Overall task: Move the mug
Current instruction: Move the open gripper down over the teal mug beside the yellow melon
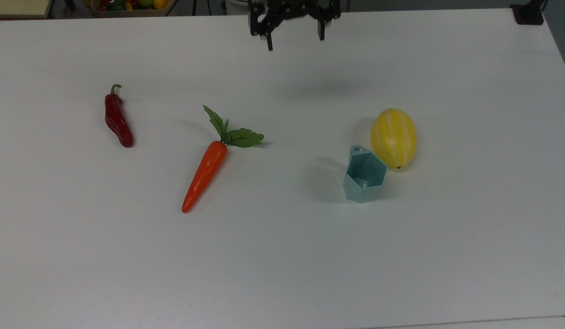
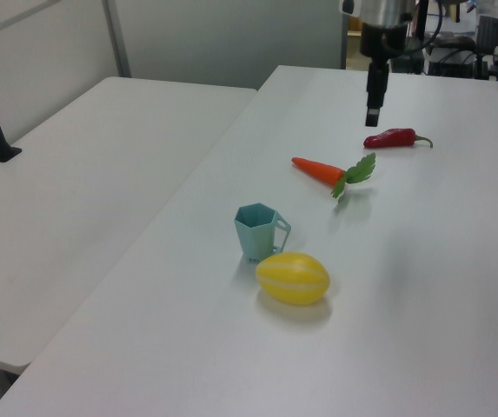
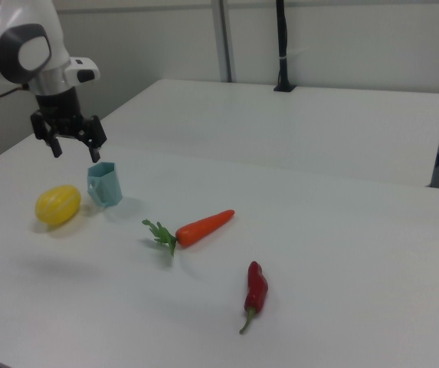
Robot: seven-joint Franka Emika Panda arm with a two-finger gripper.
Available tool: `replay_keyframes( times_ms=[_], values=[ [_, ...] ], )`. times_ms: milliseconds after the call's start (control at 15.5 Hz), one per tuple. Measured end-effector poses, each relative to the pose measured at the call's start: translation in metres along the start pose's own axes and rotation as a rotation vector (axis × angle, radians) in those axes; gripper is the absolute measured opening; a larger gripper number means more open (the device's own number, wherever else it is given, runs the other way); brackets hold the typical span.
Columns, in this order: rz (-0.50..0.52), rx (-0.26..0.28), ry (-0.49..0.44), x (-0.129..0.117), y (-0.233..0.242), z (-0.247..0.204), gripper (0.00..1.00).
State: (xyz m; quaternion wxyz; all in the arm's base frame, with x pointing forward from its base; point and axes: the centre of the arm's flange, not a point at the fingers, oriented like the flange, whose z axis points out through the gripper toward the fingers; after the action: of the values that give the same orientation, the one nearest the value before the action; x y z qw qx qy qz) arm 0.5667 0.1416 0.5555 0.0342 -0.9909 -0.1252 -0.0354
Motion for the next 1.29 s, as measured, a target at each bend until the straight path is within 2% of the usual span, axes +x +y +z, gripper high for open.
replay_keyframes(
  times_ms=[322, 900, 965, 1093, 1222, 1286],
  values=[
    [0.03, 0.009, 0.076, 0.035, -0.018, 0.048, 1.0],
    [0.022, 0.028, 0.167, 0.067, -0.053, 0.113, 0.97],
    [0.024, 0.031, 0.176, 0.07, -0.057, 0.119, 0.9],
    [0.017, 0.034, 0.188, 0.073, -0.064, 0.13, 0.88],
    [0.007, 0.038, 0.197, 0.076, -0.072, 0.142, 0.8],
    [0.001, 0.04, 0.203, 0.077, -0.076, 0.148, 0.79]
  ],
)
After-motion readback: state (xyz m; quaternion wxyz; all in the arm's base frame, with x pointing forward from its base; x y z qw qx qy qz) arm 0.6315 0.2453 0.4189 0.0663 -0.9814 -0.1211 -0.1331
